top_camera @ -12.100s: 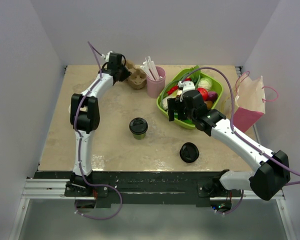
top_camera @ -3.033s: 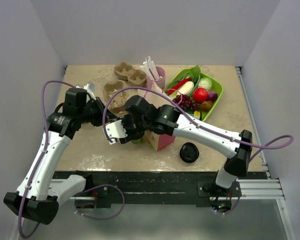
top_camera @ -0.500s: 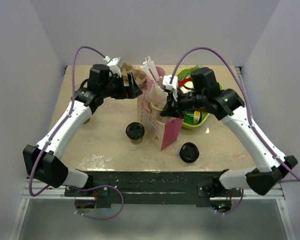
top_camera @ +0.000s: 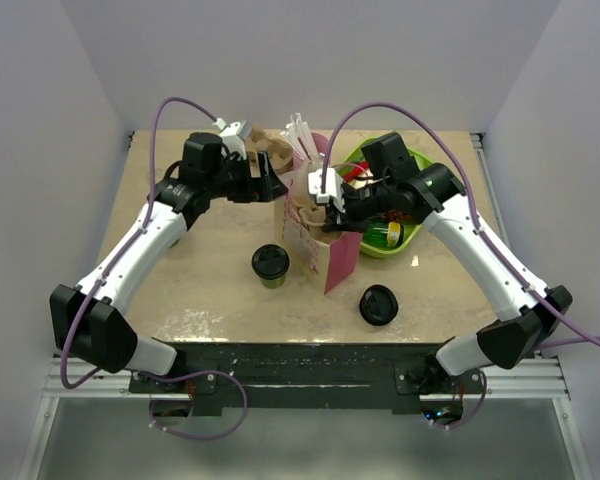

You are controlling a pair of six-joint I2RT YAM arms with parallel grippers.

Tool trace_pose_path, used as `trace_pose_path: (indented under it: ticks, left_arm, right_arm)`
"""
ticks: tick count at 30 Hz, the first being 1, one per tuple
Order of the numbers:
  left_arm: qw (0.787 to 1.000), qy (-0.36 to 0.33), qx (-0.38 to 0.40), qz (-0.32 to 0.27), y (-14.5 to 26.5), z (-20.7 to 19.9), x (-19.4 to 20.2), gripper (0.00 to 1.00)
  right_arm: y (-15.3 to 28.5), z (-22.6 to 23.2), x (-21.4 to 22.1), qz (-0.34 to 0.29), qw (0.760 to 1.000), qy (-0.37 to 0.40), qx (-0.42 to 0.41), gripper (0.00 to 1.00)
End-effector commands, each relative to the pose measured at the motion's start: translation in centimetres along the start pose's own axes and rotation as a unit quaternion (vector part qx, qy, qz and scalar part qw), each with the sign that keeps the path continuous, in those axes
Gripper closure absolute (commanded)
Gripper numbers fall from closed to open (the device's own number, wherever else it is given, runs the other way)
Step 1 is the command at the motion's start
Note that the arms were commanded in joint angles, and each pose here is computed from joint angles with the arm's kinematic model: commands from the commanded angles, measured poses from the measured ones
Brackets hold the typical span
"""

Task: Pack the takeout coffee

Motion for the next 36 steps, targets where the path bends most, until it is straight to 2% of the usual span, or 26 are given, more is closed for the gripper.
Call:
trace_pose_path:
  ticks: [1,4,9,15,18,22,25,31,34,36]
  left_arm:
    - [1.0,-0.007,0.022,-0.017,-0.4,-0.9,-0.9,0.06]
    - [1.0,-0.006,0.017,-0.012,-0.7,-1.0,-1.1,0.06]
    - [1.0,-0.003,0.014,-0.009,-1.4,-1.2,-1.1,0.1]
    - [1.0,-0.002,0.01,-0.008,-2.1,-1.8,-1.8,0.18]
    - [1.0,0.004,-0.017,-0.002,-2.6,-1.1,-1.8,0.25]
    - [0.997,0.003,-0.067,0.03,-3.0,0.2,-1.2,0.44]
    - [0.996,0.003,-0.08,0.027,-2.9,0.2,-1.4,0.53]
    - [0.997,-0.007,-0.076,0.029,-3.1,0.1,-1.8,0.6]
    - [0.997,-0.012,-0.07,0.027,-3.1,-0.1,-2.1,0.64]
    - [0.997,-0.016,-0.069,0.025,-2.9,-0.2,-2.3,0.64]
  right_arm:
    - [0.7,-0.3,0.0,0.01,0.997,0.078,0.0,1.0]
    - [0.6,-0.6,0.0,0.009,0.994,0.104,0.01,1.0]
    - [0.1,-1.1,1.4,0.04,0.995,0.096,0.008,1.0]
    - [-0.8,-1.2,3.1,0.075,0.992,0.103,-0.009,1.0]
    - [-0.9,-1.0,3.0,0.068,0.991,0.114,-0.017,1.0]
    - [-0.9,-1.0,3.2,0.068,0.989,0.131,-0.019,1.0]
    - [-1.0,-1.1,3.9,0.075,0.988,0.137,-0.011,1.0]
    - [-1.4,-1.6,4.2,0.075,0.983,0.169,0.017,1.0]
    - [-1.4,-1.9,4.3,0.075,0.981,0.174,0.029,0.94]
    - [-1.4,-1.8,4.7,0.085,0.981,0.17,0.024,0.83]
Point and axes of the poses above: each gripper's point midway between its finger pads, its own y axis back along the fingers, its own z axis along the line the jaws close on, x = y × z, the point moved 4 cm from there along y, back along the fingers, and after that the axes turned 10 degrees about -y, right-handed, at the moved point
